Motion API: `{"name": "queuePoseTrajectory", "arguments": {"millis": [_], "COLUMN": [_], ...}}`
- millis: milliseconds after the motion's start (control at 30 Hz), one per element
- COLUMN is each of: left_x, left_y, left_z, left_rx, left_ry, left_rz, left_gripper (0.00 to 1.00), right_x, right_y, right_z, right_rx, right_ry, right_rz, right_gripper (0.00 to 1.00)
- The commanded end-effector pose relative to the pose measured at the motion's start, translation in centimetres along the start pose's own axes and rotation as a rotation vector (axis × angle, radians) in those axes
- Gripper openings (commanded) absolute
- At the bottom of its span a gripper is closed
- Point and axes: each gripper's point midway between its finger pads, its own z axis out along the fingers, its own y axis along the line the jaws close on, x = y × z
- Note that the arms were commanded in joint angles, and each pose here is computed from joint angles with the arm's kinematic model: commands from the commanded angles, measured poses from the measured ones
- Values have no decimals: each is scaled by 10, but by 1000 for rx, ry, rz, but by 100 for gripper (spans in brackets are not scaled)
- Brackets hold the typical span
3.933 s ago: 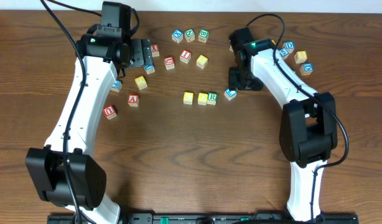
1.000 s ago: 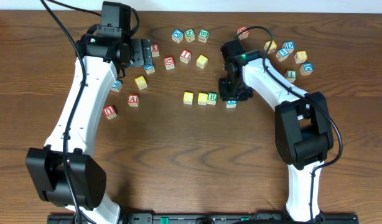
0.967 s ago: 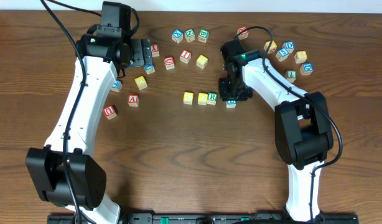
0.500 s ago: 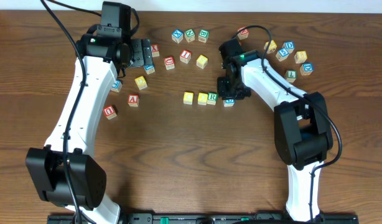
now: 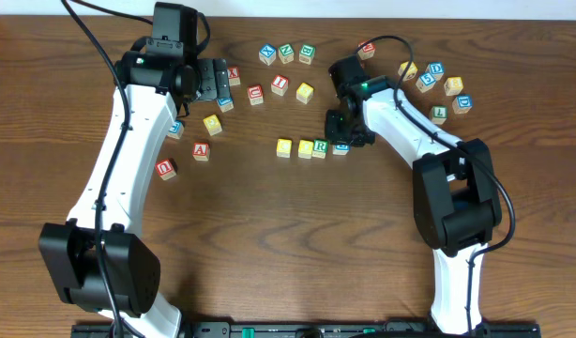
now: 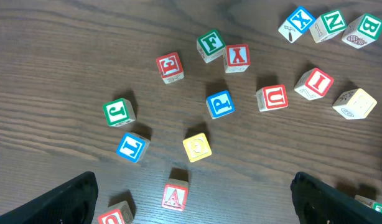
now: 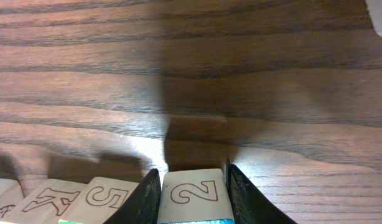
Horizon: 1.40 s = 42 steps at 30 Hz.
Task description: Spell out CORL
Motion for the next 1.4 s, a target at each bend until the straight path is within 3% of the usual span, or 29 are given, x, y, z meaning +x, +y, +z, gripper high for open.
{"name": "queuePoseTrajectory", "arguments": {"millis": [0, 367, 867, 1200, 1367], "left_x": [3, 3, 3, 3, 3], "left_y": [0, 0, 0, 0, 0], "left_z": [6, 6, 6, 6, 6], "left_rx": [-6, -6, -6, -6, -6], "left_ry": [15, 15, 15, 15, 15], "left_rz": [6, 6, 6, 6, 6], "left_gripper": [98, 98, 98, 98, 98], "right_x": [-2, 3, -19, -38, -21], "right_y": [12, 13, 24, 20, 9], "right_z": [-16, -16, -21, -82, -109], "right_rx": [-9, 36, -12, -30, -7], "right_ry": [-43, -51, -134, -191, -159], "right_rz": [13, 5, 7, -18, -55], "right_gripper": [29, 38, 45, 47, 52]}}
